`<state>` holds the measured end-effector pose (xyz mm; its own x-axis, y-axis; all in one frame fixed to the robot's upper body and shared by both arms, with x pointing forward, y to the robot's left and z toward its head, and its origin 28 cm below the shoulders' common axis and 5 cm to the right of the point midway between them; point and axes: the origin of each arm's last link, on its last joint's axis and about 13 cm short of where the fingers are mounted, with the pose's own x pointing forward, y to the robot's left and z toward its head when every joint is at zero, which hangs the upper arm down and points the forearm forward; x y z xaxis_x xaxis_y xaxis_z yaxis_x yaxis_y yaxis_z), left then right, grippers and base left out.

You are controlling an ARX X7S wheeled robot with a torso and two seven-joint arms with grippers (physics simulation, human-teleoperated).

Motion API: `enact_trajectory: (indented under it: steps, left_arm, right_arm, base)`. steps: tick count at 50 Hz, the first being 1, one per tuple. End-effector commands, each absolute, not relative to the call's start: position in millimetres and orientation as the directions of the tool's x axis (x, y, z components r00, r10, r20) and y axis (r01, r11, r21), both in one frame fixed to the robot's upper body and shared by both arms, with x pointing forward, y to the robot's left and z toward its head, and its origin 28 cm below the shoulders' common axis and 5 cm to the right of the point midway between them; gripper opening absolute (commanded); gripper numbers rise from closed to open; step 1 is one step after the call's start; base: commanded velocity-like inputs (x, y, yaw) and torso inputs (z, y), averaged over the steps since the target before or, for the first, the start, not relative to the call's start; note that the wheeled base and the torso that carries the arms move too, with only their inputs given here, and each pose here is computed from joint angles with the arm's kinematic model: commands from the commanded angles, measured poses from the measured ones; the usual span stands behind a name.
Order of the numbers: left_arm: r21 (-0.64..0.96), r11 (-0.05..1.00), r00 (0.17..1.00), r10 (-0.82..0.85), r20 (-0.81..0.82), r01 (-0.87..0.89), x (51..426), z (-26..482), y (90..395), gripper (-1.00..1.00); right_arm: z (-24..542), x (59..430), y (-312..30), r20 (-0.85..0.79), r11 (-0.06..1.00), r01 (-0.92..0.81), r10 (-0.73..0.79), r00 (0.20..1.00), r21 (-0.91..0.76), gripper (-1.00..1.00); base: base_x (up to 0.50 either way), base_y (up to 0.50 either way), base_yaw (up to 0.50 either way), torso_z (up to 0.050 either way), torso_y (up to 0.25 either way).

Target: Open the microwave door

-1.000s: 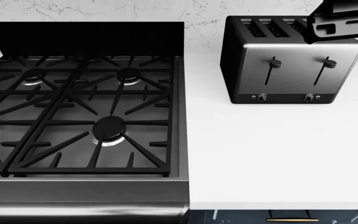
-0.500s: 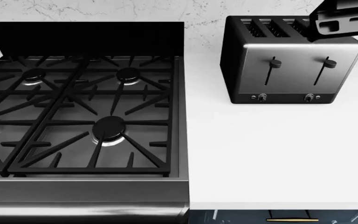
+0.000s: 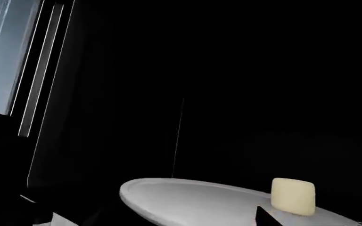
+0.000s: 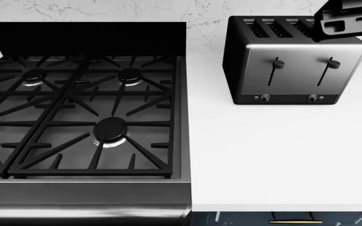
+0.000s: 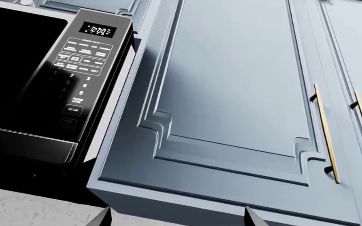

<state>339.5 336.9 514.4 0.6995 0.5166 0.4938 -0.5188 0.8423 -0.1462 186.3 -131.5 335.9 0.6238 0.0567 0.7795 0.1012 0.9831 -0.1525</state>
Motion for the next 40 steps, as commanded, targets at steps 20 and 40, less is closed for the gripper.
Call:
enact_trajectory:
  steps: [20, 40]
  left_arm:
    - [-0.158, 0.685, 0.599, 0.708, 0.373, -0.711, 332, 477, 402, 1.0]
    - [-0.132, 0.703, 0.597, 0.675, 0.434, -0.699, 325, 505, 393, 1.0]
  right_arm:
    - [336, 184, -132, 0.779, 0.982, 0.108, 0.054, 0.625, -0.155, 1.0]
    - [341, 180, -130, 0.782, 0.981, 0.11, 0.06, 0.62, -0.163, 1.0]
  base:
    - [0.0, 0.0, 0.0, 0.0, 0.0]
    - [0.0, 0.0, 0.0, 0.0, 0.0]
